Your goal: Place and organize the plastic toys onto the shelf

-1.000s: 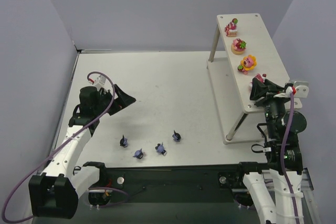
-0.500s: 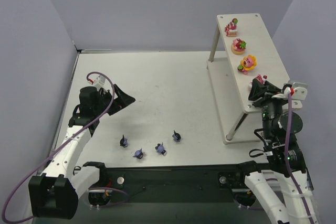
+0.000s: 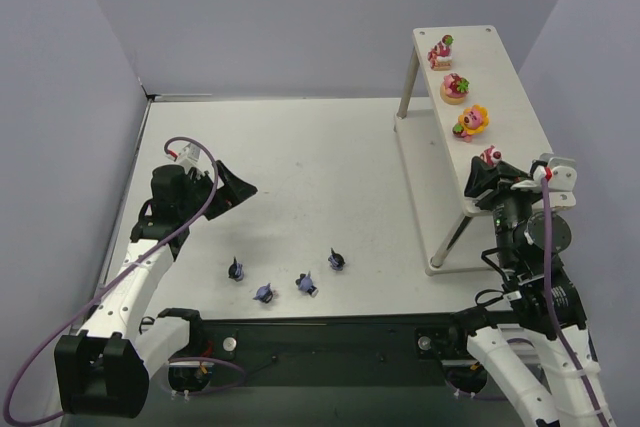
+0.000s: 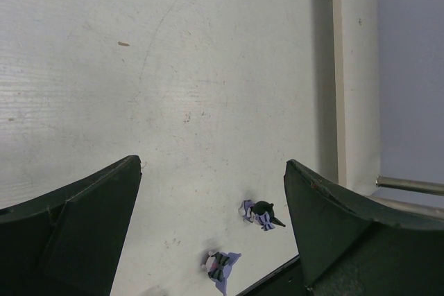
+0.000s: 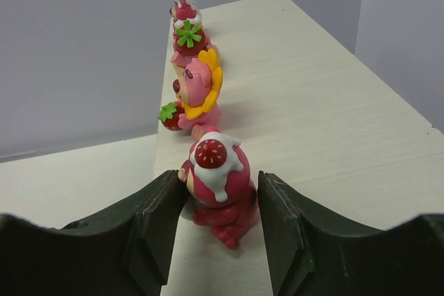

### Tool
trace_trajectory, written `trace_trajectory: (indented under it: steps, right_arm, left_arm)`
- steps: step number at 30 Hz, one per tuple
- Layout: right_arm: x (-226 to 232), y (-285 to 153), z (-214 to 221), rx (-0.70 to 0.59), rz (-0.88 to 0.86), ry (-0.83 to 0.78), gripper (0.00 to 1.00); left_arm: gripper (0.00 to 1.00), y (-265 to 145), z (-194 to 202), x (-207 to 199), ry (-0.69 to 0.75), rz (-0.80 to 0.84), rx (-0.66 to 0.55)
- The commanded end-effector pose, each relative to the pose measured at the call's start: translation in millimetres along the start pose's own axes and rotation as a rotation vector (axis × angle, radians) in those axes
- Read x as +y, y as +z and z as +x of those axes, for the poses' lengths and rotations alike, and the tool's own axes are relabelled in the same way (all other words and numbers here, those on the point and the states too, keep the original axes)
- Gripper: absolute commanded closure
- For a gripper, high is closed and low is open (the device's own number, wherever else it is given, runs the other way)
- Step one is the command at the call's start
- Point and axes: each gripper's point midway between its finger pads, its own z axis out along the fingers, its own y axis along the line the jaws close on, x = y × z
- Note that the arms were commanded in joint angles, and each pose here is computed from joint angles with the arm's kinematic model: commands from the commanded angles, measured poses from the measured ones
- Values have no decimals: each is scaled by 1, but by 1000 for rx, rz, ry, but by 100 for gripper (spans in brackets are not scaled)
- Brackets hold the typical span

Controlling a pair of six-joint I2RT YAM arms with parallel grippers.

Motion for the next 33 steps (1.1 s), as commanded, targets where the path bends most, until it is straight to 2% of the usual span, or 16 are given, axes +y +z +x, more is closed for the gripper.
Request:
trace_trajectory:
  steps: [1,18,28,33]
  right_arm:
    - [-18,-8,30,134,83,-57,52]
    - [-12,-11,8,126,67,-33,36]
    - [-8,-13,-19,102,51,-35,21]
    - [-12,-14,-26,93,71,-41,18]
  left_arm:
    - [6,-2,-7,-5,26,10,-24]
    - [6,-3,-6,-6,31,14,-27]
    - [6,-4,-7,-6,33,13,-31]
    - [6,-4,-7,-6,34,14,-30]
